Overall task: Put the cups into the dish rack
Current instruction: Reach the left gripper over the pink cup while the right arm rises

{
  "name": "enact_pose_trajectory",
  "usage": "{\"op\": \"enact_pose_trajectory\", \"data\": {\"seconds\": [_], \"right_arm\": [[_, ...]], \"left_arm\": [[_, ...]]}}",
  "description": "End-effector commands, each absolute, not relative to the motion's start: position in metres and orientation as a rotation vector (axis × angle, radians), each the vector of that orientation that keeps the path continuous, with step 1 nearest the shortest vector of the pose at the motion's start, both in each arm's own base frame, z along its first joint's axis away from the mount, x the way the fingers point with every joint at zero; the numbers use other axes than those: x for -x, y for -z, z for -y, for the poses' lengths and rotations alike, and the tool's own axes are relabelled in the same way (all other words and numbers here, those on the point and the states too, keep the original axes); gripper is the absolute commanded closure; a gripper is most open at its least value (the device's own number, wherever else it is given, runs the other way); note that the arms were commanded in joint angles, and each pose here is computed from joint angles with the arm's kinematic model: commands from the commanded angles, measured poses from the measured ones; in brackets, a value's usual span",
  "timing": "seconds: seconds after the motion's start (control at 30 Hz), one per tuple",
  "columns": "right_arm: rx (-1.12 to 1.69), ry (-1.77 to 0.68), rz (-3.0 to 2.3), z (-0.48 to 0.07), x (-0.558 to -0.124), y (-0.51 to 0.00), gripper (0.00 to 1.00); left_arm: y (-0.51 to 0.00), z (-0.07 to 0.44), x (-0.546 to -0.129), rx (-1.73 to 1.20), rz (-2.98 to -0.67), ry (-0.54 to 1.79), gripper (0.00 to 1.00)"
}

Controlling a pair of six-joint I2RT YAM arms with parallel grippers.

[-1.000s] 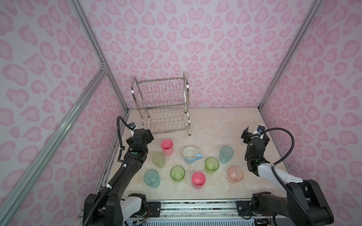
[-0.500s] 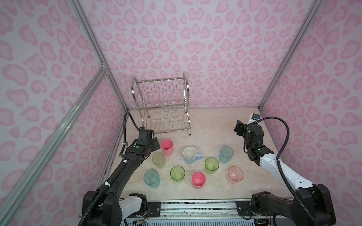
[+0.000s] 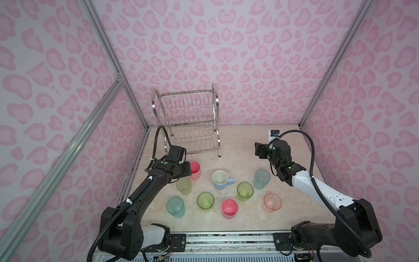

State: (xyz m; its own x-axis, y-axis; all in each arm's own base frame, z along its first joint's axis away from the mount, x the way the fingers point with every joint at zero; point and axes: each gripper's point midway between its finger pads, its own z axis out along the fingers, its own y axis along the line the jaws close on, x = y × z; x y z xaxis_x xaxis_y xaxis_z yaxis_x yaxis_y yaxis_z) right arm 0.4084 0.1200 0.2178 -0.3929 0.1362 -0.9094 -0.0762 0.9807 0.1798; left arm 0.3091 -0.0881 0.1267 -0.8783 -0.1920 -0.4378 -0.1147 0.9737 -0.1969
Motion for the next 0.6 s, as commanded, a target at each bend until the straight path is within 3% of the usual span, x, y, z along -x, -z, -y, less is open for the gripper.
{"op": "enact_pose_trajectory", "data": {"seconds": [0.0, 0.4, 0.57], "right_arm": [[-0.022, -0.237, -1.971, -0.124, -0.408, -0.216, 0.18], [-0.031, -0.218, -2.000, -0.122, -0.411, -0.207, 0.19], [-0.028, -0.216, -2.001, -0.123, -0.411, -0.207, 0.19]], "left_arm": [[-0.127, 0.089, -0.311, 0.184, -2.670, 0.191, 0.47], [-0.112, 0.101, -0.315, 0.133, -2.721, 0.119, 0.61], [-0.109, 0.101, -0.315, 0.129, -2.725, 0.107, 0.63]]}}
